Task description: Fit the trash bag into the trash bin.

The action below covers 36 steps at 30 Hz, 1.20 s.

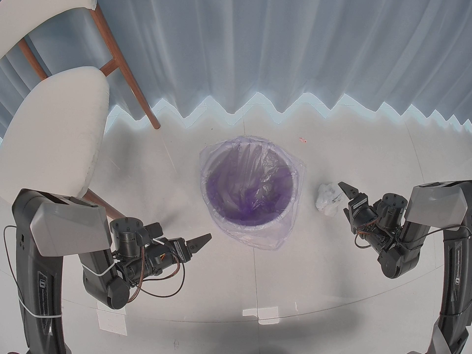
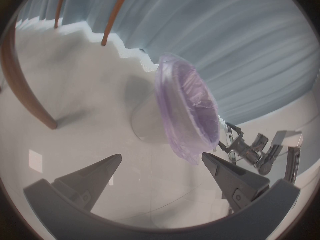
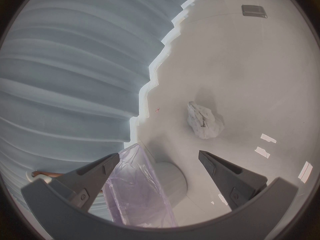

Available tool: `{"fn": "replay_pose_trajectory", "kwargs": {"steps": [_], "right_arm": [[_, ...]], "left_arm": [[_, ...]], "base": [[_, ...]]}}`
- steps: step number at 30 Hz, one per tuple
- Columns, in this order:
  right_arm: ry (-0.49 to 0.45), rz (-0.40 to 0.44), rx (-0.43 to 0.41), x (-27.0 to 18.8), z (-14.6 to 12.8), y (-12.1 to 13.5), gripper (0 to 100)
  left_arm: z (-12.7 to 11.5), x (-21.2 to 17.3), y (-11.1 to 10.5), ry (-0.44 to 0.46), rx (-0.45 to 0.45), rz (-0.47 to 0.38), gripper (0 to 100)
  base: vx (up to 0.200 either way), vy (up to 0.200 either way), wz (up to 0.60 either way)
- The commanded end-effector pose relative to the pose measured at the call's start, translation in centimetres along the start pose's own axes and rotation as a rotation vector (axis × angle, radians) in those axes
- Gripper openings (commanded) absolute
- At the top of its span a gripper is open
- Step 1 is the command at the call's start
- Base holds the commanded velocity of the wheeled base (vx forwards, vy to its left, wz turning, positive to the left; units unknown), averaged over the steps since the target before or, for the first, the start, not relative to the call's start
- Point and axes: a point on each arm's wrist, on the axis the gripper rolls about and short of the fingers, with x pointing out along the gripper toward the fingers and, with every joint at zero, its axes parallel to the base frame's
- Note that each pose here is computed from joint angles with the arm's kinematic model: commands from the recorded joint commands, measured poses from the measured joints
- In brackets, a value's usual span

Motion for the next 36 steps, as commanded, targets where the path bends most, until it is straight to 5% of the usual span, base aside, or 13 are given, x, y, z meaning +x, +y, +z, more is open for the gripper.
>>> {"fn": "replay_pose_trajectory", "kwargs": {"steps": [1,9,19,36], "right_arm": [[-0.014,0.004,0.019,0.5,0.2,-0.7,100],[-0.013,0.003,0.028,0.6,0.2,-0.8,100],[-0.015,0.007,0.028,0.9,0.1,-0.9,100],[-0.015,0.007,0.029,0.9,0.1,-1.0,100]], "left_arm": [[-0.1,0.9,1.7,-0.009,-0.06,0.018,100],[-0.4,2.8,3.0,-0.036,-0.103,0.025,100],[-0.4,4.8,2.1,-0.069,-0.2,-0.016,100],[1.5,6.7,2.1,-0.188,-0.223,-0.015,100]], "base": [[0.0,0.0,0.0],[0.0,0.0,0.0],[0.0,0.0,0.0],[0.0,0.0,0.0]]}}
